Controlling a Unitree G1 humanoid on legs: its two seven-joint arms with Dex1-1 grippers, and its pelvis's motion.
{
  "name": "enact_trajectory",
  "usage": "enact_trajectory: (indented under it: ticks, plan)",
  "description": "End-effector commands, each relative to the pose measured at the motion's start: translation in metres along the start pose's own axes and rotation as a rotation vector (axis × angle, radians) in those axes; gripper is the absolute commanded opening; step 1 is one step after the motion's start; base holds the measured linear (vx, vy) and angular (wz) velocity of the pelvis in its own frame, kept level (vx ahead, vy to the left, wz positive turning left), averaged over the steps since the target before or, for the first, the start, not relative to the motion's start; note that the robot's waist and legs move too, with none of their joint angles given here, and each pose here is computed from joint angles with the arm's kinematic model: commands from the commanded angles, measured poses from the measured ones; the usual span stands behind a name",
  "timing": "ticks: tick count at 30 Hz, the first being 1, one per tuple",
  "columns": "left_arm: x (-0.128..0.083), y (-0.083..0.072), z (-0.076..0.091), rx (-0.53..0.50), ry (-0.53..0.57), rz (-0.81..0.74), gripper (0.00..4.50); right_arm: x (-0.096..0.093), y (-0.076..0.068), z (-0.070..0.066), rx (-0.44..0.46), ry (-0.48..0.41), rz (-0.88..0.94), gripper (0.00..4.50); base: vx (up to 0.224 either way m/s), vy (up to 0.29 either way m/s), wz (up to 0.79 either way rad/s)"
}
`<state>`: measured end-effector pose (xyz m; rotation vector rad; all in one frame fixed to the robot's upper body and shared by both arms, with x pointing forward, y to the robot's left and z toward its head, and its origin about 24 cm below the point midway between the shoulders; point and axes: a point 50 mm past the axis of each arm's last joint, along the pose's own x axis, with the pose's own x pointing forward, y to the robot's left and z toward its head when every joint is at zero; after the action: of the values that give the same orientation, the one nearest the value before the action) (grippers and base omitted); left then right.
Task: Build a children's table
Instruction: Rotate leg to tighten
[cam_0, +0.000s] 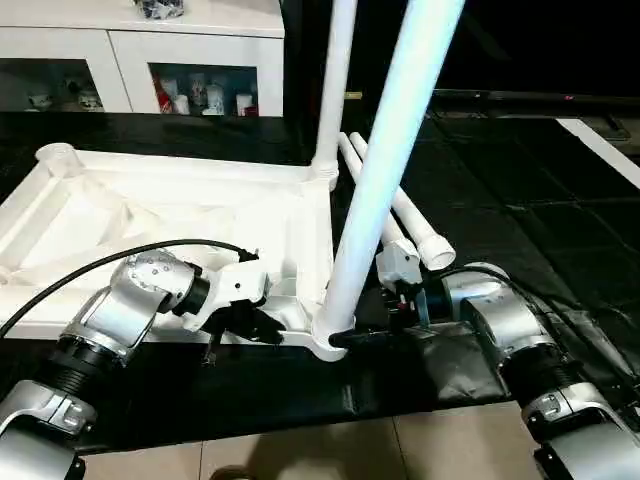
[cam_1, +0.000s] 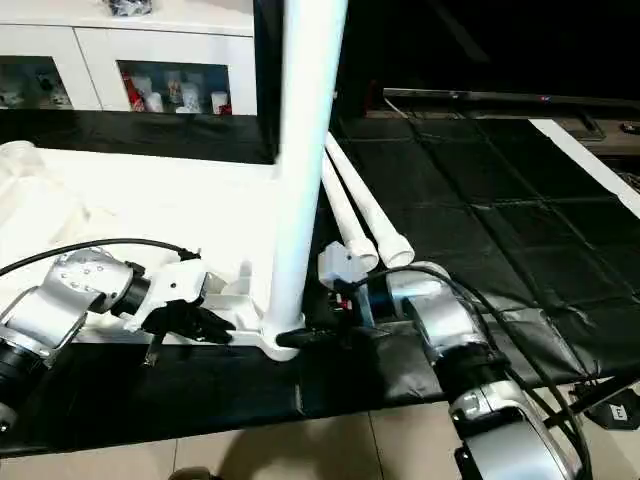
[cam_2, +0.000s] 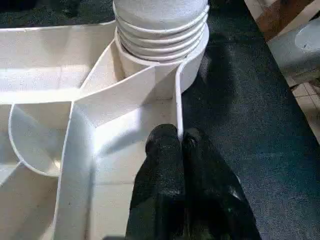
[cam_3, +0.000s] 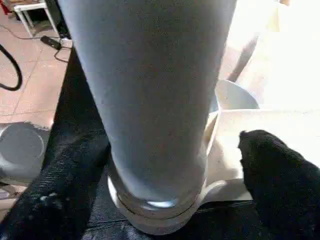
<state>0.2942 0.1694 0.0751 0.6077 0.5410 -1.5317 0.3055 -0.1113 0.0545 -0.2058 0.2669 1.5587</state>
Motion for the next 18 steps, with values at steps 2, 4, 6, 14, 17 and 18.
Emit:
enact_trajectory:
  ticks: [2, 4, 6, 14, 17, 18]
  plan:
    - [0.0059, -0.0024, 0.0123, 0.084, 0.002, -0.068, 0.0, -0.0024, -0.001, 0.0017, -0.006, -0.004, 0.023, 3.79, 0.0, 0.0, 0.0]
    - [0.0058, -0.0028, 0.0118, 0.085, 0.003, -0.071, 0.0, -0.0012, -0.0007, 0.001, -0.006, -0.004, 0.029, 3.66, 0.0, 0.0, 0.0]
    - [0.0058, -0.003, 0.0115, 0.087, 0.005, -0.074, 0.0, -0.0003, -0.0008, 0.0004, -0.006, -0.004, 0.032, 3.5, 0.0, 0.0, 0.0]
    - [0.0056, -0.0033, 0.0103, 0.087, 0.014, -0.083, 0.0, 0.0036, -0.0017, -0.0005, 0.006, -0.015, 0.042, 2.85, 0.0, 0.0, 0.0]
    - [0.0054, -0.0036, 0.0096, 0.086, 0.016, -0.084, 0.0, 0.0039, -0.0013, -0.0008, 0.007, -0.018, 0.047, 2.77, 0.0, 0.0, 0.0]
    - [0.0055, -0.0037, 0.0091, 0.084, 0.016, -0.082, 0.0, 0.0037, -0.001, -0.0013, 0.007, -0.019, 0.048, 2.74, 0.0, 0.0, 0.0]
